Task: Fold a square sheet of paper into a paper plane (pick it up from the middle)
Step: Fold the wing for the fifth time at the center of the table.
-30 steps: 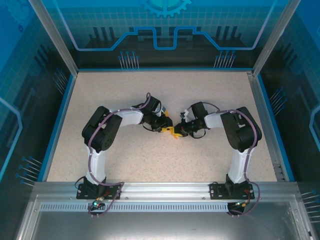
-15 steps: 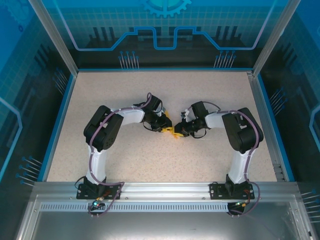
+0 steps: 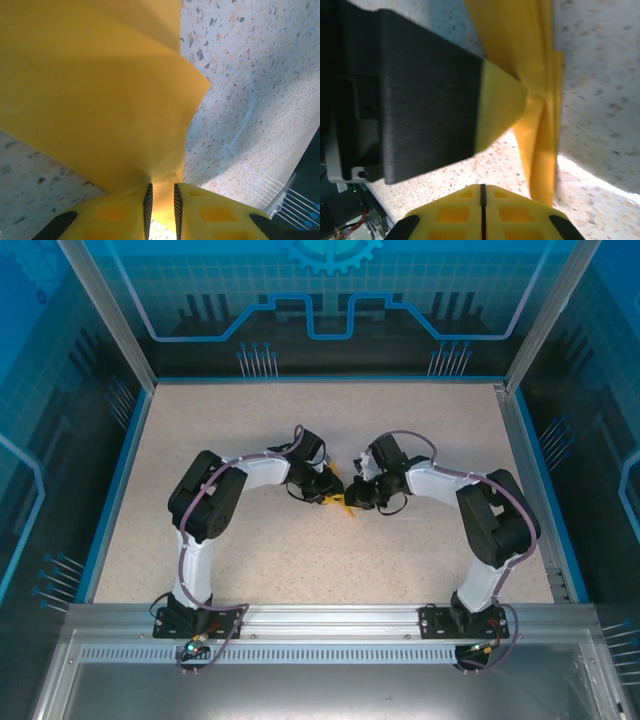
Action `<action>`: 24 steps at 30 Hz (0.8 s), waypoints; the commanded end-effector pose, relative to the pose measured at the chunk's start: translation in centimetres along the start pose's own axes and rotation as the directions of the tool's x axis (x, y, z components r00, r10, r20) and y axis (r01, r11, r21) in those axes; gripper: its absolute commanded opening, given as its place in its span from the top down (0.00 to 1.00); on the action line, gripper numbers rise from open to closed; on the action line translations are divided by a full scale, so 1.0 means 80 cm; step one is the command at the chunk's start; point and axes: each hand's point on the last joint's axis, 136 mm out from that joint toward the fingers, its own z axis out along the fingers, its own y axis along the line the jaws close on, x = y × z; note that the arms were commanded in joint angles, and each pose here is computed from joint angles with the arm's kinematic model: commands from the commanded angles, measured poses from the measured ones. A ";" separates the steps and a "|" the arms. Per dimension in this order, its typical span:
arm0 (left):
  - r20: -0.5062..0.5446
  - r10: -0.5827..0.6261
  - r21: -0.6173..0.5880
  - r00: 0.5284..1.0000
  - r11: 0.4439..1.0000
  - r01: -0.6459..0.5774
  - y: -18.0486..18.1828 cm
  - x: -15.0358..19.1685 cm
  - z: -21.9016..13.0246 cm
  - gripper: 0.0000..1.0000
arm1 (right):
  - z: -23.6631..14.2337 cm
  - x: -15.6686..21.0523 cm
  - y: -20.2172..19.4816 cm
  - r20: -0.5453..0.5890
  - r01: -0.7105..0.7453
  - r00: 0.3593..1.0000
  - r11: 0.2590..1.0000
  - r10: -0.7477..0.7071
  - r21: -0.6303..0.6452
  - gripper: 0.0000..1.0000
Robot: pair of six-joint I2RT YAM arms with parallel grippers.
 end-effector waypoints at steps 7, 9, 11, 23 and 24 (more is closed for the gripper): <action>-0.021 -0.059 -0.107 0.998 0.993 0.057 0.038 0.007 0.012 0.78 | 0.025 0.010 -0.022 -0.063 -0.017 0.998 0.996 0.023 0.091 0.96; -0.020 -0.060 -0.108 0.998 0.993 0.057 0.038 0.006 0.013 0.78 | 0.026 0.012 -0.027 -0.066 -0.023 0.997 0.994 0.030 0.105 0.97; -0.020 -0.060 -0.107 0.998 0.993 0.057 0.038 0.005 0.012 0.78 | 0.028 0.015 -0.032 -0.070 -0.033 0.997 0.993 0.041 0.114 0.97; -0.020 -0.063 -0.124 0.998 0.990 0.060 0.041 0.006 0.013 0.78 | 0.030 0.030 -0.059 -0.091 -0.073 0.992 0.982 0.089 0.172 0.97; -0.018 -0.061 -0.125 0.998 0.990 0.058 0.041 0.005 0.013 0.78 | 0.029 0.030 -0.063 -0.090 -0.077 0.991 0.980 0.095 0.183 0.97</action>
